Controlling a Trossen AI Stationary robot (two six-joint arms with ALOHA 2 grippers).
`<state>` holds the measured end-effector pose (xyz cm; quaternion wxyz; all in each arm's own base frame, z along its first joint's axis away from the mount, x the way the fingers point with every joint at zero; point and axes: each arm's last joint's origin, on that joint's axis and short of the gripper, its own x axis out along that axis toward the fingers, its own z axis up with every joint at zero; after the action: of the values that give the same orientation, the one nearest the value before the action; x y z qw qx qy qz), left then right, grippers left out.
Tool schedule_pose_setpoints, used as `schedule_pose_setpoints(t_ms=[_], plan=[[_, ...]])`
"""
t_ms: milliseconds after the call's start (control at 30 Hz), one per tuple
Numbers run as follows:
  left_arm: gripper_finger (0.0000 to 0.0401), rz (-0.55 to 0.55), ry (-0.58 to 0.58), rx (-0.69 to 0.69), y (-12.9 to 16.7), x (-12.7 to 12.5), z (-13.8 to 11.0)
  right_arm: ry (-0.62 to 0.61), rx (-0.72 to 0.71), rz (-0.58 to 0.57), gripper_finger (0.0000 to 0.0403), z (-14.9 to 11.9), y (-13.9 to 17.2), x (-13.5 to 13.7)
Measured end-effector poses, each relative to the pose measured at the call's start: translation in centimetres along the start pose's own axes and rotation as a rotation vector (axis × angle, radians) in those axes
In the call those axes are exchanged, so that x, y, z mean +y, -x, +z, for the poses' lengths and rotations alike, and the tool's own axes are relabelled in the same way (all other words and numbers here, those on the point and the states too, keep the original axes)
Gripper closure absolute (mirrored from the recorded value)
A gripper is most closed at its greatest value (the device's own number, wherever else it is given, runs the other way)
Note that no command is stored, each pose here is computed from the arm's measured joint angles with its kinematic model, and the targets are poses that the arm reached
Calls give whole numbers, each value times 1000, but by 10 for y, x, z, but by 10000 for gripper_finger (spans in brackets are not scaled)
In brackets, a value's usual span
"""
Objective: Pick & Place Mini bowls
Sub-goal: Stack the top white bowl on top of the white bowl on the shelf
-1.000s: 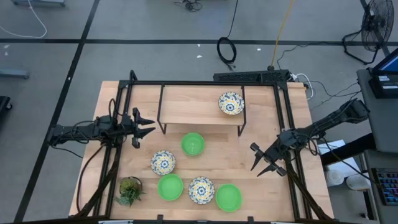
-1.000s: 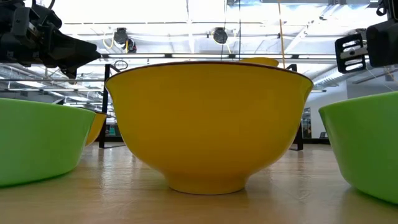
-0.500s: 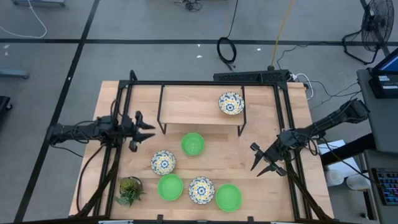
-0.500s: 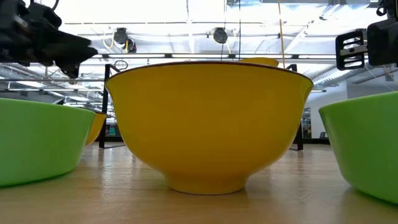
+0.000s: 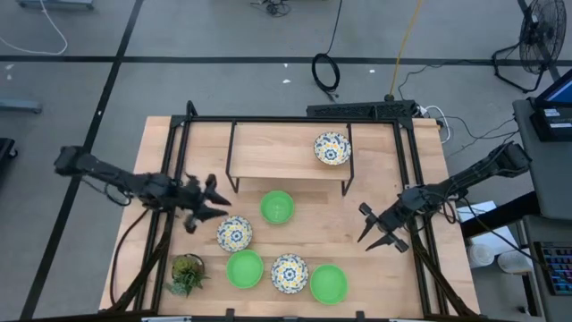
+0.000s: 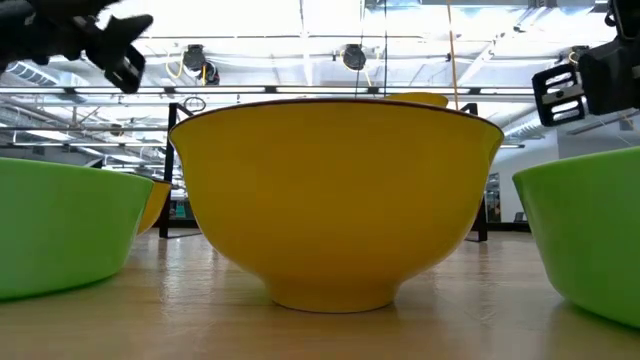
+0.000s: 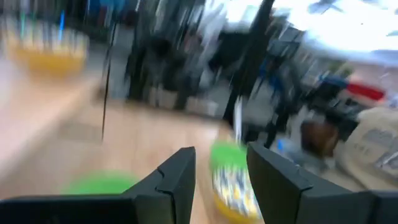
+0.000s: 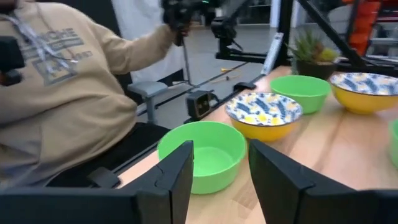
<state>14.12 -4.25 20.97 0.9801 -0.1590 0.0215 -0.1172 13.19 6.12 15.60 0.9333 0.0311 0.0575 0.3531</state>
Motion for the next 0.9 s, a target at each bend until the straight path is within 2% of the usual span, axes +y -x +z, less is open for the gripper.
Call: schedule_pose_setpoints(t_ms=[100, 200, 300, 367, 600, 700, 900], plan=[[254, 103, 200, 252, -25, -10, 3, 0, -1, 0, 265, 0, 0, 0], [254, 248, 417, 565, -40, -19, 2, -10, -2, 1, 266, 0, 0, 0], [254, 425, 613, 786, -47, -26, 2, -30, -2, 1, 266, 0, 0, 0], [254, 523, 700, 883, -50, -29, 1, -30, -1, 1, 267, 0, 0, 0], [254, 665, 827, 960, -52, -30, -7, -26, -2, 1, 269, 0, 0, 0], [254, 672, 820, 986, -52, -30, -9, -26, -2, 1, 269, 0, 0, 0], [254, 661, 782, 920, -56, -30, -7, -18, -1, 1, 270, 0, 0, 0]])
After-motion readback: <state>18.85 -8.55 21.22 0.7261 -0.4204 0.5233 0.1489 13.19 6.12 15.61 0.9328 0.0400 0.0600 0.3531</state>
